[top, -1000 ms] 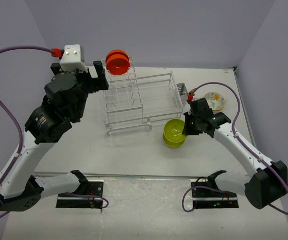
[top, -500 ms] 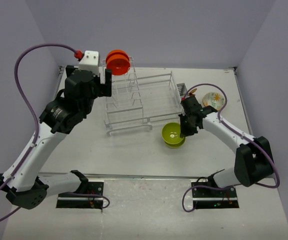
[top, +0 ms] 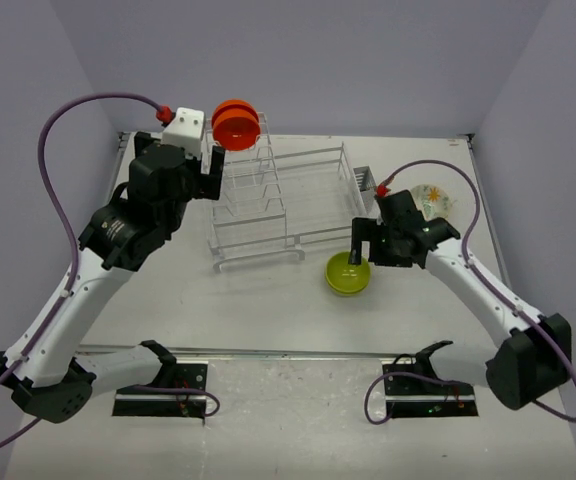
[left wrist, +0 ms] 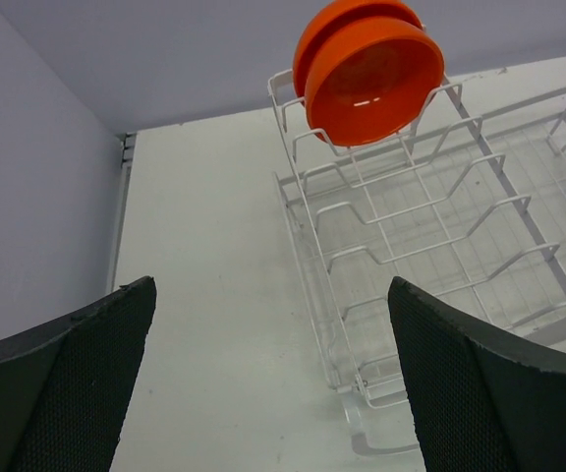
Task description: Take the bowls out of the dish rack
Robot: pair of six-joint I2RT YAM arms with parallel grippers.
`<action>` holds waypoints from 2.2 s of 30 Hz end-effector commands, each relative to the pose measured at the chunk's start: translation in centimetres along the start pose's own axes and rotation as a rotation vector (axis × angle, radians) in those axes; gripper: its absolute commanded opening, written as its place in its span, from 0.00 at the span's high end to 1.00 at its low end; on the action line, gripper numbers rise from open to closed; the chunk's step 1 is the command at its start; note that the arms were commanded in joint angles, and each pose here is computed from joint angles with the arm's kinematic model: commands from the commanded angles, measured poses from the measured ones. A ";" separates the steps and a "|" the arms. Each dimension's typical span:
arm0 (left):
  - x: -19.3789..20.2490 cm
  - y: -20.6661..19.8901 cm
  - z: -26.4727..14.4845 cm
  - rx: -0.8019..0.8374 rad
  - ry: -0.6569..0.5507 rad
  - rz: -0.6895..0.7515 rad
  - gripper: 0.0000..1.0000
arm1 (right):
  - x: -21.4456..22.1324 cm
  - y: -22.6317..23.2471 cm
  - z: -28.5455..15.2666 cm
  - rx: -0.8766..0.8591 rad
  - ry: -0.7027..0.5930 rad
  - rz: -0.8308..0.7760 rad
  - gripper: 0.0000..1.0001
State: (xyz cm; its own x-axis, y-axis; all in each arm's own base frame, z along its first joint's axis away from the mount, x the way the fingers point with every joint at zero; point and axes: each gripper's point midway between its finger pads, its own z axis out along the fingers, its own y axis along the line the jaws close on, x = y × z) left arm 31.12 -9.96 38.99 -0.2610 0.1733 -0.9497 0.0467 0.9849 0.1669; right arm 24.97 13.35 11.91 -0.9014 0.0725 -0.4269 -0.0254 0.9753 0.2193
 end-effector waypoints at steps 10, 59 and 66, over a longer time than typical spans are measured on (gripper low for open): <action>-5.0 -1.4 9.1 -0.187 -0.087 0.372 0.00 | -4.0 2.6 -14.3 -0.254 -0.474 0.005 0.01; -5.7 -2.4 16.7 -0.158 -0.132 0.376 1.00 | -4.1 4.2 -19.3 -0.397 -0.619 -0.081 0.01; -6.4 -1.8 14.6 -0.141 -0.150 0.288 1.00 | -4.3 4.7 -19.4 -0.419 -0.616 -0.074 0.01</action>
State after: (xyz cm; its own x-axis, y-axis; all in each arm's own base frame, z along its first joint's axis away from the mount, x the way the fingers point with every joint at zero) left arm 48.61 -13.04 37.37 -0.1871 0.5444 -0.8177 -0.0111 0.8312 0.5559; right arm 20.03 12.86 29.50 -0.5357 0.2142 -0.8168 -0.2987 0.8567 0.4205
